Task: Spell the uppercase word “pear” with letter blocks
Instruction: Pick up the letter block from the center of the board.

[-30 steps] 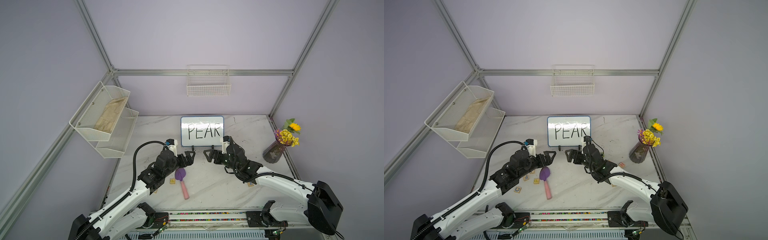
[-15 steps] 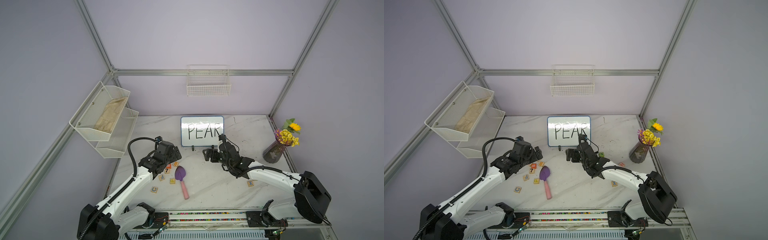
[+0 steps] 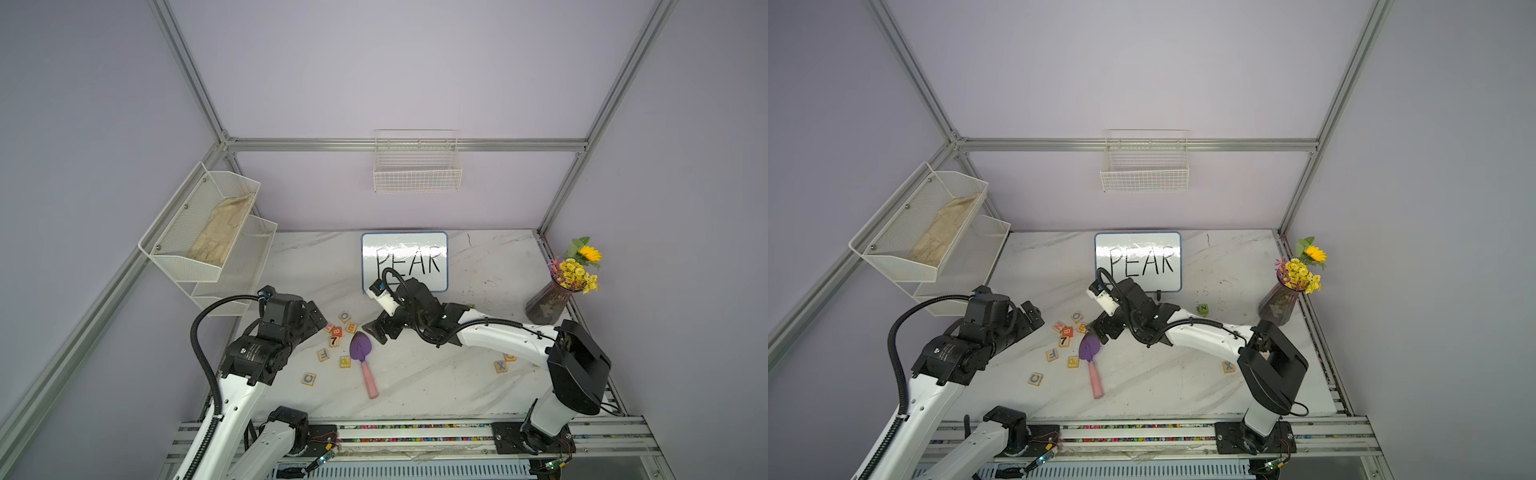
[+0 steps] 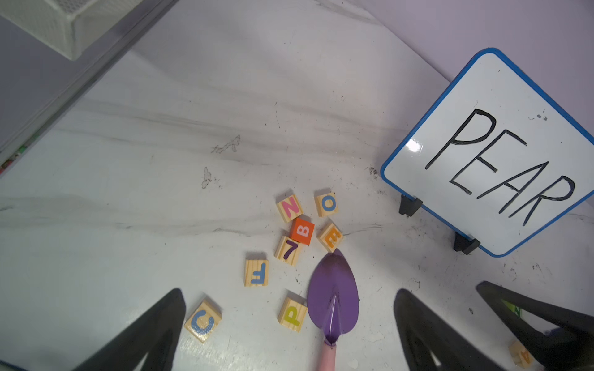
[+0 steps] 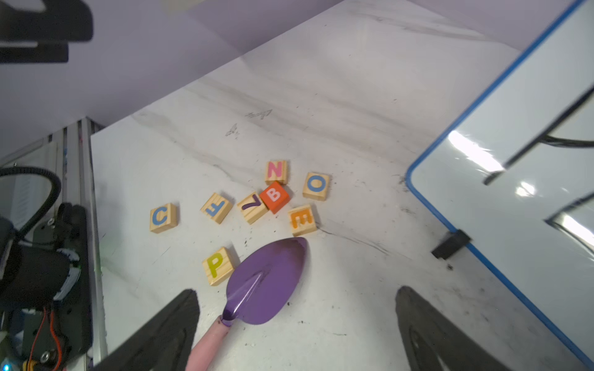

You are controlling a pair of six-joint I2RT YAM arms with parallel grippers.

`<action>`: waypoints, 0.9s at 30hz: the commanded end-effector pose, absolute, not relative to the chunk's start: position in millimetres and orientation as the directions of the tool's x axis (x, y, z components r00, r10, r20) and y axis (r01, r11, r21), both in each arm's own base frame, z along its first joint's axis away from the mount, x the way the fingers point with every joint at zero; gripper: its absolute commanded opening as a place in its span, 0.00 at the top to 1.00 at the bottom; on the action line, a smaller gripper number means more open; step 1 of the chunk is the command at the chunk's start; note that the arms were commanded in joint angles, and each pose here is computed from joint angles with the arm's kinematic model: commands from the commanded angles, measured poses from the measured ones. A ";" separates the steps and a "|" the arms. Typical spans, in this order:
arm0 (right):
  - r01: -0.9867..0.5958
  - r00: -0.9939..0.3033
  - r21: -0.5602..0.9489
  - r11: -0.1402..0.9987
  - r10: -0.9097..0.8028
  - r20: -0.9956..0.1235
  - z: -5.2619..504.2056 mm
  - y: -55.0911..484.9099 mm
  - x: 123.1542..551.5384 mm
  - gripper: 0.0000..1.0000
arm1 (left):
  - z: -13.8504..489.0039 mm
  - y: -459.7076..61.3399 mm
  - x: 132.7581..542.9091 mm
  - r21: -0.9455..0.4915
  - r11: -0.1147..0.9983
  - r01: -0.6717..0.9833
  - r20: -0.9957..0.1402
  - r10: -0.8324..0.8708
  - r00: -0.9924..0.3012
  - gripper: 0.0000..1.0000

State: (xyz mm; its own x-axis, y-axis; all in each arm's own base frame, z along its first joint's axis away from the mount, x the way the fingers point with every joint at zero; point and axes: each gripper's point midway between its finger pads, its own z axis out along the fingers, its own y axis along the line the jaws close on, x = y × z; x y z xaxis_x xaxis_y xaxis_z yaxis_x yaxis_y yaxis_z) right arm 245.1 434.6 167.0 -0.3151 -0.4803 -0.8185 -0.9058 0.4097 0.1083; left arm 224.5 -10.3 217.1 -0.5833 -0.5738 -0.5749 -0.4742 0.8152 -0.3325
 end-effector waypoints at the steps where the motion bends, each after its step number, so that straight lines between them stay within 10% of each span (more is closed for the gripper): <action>1: -0.971 -0.167 0.018 0.237 -0.630 -0.759 143.8 450.1 208.3 0.03 | 220.8 -32.5 211.2 -0.452 0.774 -0.443 -0.442 -0.626 -0.643 0.00; 27: -0.992 0.053 -0.125 0.025 -0.813 -0.580 62.9 515.9 170.1 0.13 | 129.3 -8.6 195.2 -0.554 0.506 -0.661 -0.176 -0.847 -0.501 0.00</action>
State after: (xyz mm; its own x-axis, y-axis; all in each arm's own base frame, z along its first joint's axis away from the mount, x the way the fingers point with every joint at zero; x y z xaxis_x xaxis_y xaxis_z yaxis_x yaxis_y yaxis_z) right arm 178.6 505.6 54.3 -0.0283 -0.8154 -0.5782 -0.9922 0.0933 -0.0830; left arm 185.1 -10.0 137.3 -0.5249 -0.8282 -0.1961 -0.6626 0.5423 -0.5167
